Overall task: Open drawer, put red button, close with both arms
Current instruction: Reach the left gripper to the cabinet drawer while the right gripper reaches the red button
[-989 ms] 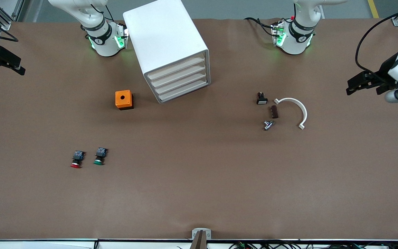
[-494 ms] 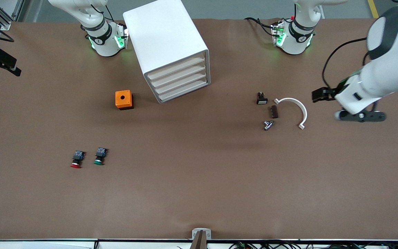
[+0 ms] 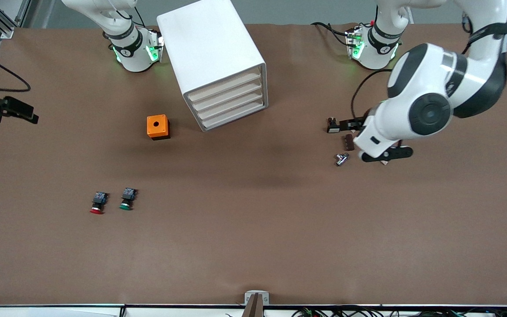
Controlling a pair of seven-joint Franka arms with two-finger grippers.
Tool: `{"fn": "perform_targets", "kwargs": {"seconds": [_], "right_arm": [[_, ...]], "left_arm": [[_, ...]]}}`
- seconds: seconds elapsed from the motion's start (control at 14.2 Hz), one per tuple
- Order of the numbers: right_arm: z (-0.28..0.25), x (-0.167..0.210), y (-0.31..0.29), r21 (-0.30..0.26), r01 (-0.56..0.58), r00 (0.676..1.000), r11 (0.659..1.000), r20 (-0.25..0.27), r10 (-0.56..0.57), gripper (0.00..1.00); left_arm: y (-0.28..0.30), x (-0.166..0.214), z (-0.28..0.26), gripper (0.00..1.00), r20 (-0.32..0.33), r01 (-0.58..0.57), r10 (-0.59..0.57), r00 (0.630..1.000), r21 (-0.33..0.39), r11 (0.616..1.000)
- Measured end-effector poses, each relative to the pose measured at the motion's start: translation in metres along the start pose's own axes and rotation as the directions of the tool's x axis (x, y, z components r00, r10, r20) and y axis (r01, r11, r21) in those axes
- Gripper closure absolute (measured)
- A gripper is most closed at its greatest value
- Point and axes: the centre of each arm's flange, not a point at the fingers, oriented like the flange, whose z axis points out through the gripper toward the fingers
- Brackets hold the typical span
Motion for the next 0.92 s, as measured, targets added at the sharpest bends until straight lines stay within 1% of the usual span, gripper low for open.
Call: {"fn": "perform_targets", "kwargs": {"seconds": [0.07,0.21,0.28,0.35,0.42,0.57,0.64,0.78,0.92], "right_arm": [[0.009,0.007,0.0,-0.002,-0.001,1.0,1.0,0.013,0.001,0.0],[0.036,0.023,0.003,-0.004,-0.006,0.999,1.0,0.054,0.006,0.0],[0.05,0.034,0.005,-0.006,-0.011,0.998,1.0,0.057,0.011,0.0],[0.063,0.045,0.008,-0.009,-0.014,0.999,1.0,0.045,0.014,0.0],[0.077,0.056,0.009,-0.011,-0.016,0.999,1.0,0.034,0.016,0.0],[0.109,0.076,0.01,-0.017,-0.017,1.0,1.0,0.015,0.017,0.0],[0.125,0.086,0.011,-0.021,-0.017,1.0,1.0,-0.001,0.017,0.0],[0.156,0.101,0.012,-0.027,-0.018,0.999,0.999,-0.04,0.017,0.0],[0.185,0.113,0.013,-0.032,-0.019,0.997,0.999,-0.071,0.017,0.0]], "left_arm": [[0.02,-0.004,0.014,0.0,0.046,0.074,-0.074,0.996,-0.007,0.997],[0.059,-0.011,0.043,0.0,0.129,0.219,-0.218,0.967,0.006,0.976],[0.077,-0.013,0.057,0.0,0.166,0.292,-0.292,0.942,0.023,0.956],[0.093,-0.013,0.071,0.0,0.198,0.362,-0.364,0.91,0.047,0.931],[0.107,-0.013,0.084,0.0,0.226,0.43,-0.436,0.871,0.075,0.9],[0.132,-0.011,0.112,0.0,0.277,0.568,-0.585,0.762,0.148,0.81],[0.142,-0.008,0.124,0.0,0.294,0.629,-0.655,0.697,0.189,0.754],[0.16,0.0,0.145,0.0,0.329,0.721,-0.764,0.554,0.269,0.639],[0.173,0.009,0.162,0.0,0.363,0.778,-0.845,0.393,0.359,0.516]]}}
